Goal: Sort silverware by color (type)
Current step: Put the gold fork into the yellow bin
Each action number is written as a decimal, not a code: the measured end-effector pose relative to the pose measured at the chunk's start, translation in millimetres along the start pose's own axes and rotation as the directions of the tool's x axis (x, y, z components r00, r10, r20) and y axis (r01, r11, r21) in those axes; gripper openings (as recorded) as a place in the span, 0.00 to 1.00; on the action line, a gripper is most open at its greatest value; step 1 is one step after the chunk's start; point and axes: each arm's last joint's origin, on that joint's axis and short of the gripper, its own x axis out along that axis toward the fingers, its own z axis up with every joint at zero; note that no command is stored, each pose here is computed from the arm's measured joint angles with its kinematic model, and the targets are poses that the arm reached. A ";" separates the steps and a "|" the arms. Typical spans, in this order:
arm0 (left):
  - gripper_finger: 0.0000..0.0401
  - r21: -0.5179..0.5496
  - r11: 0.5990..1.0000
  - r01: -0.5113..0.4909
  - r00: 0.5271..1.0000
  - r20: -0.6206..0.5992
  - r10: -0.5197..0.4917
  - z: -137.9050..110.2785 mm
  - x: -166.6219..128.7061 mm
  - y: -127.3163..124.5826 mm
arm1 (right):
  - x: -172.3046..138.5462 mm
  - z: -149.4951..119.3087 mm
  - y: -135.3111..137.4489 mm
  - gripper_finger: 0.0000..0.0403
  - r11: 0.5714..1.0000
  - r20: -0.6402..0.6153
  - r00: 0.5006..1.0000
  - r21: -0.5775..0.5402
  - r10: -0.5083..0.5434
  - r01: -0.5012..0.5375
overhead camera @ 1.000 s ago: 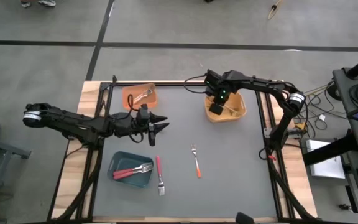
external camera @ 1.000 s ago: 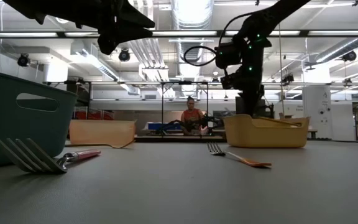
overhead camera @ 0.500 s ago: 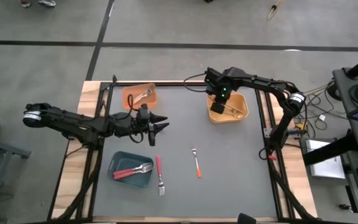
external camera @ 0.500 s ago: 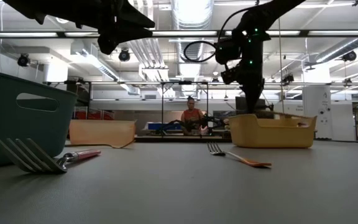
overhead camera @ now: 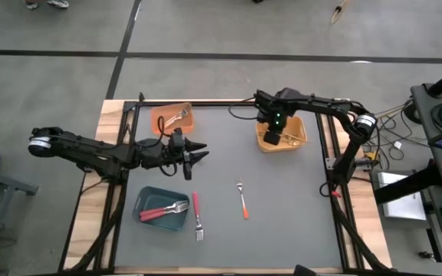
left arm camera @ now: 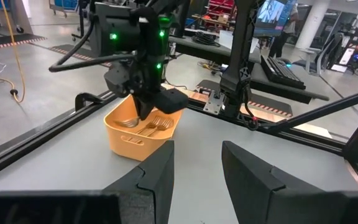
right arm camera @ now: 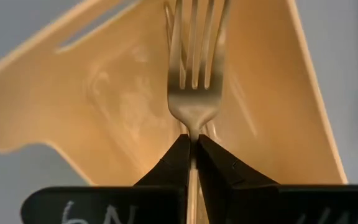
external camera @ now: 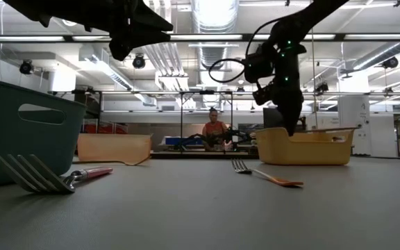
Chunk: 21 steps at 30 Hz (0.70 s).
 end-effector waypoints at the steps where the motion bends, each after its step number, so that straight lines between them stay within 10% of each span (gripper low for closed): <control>1: 0.29 0.000 1.000 0.000 1.000 0.000 0.000 0.0 0.0 0.0 | 0.9 0.8 -0.1 0.03 1.000 0.011 1.000 -0.002 -0.002 0.002; 21: 0.29 0.000 1.000 0.000 1.000 0.000 0.000 0.0 0.0 0.0 | 1.4 6.8 -1.3 0.18 1.000 0.075 0.997 0.018 -0.013 0.011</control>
